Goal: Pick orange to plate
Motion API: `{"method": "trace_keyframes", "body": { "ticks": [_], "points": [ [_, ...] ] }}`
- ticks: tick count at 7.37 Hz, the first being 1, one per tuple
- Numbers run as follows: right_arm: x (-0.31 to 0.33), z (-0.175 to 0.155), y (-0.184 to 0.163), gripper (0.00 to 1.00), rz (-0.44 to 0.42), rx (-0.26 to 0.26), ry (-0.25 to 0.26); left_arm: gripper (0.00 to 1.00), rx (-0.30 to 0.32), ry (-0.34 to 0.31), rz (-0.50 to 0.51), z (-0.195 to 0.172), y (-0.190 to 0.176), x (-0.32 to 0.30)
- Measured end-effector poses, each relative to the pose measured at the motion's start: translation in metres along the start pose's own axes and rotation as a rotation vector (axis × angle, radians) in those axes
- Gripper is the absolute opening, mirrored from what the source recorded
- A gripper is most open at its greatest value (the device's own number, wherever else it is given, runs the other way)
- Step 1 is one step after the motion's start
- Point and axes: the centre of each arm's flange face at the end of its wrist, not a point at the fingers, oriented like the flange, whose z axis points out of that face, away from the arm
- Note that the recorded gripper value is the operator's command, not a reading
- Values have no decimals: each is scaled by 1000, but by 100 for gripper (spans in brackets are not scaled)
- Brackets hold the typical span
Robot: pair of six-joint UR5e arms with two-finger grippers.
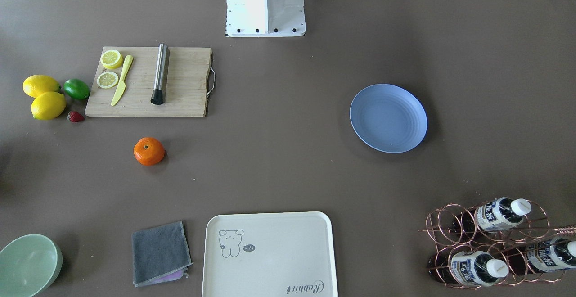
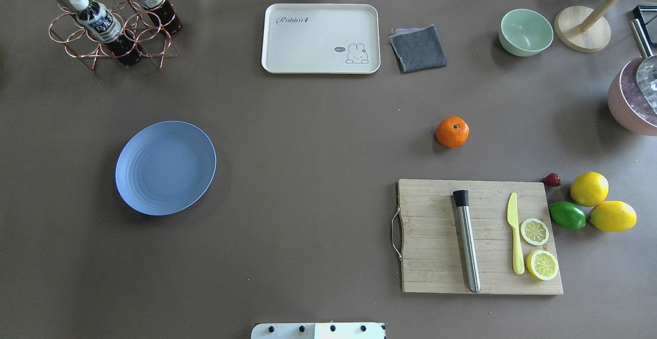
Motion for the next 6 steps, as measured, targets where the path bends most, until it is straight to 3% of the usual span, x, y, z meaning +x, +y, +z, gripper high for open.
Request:
{"method": "trace_keyframes", "body": {
  "ticks": [6],
  "points": [
    [1,2,5,100,2,-3,-12,98,-1,2,-13,-1,3,1]
  ]
}}
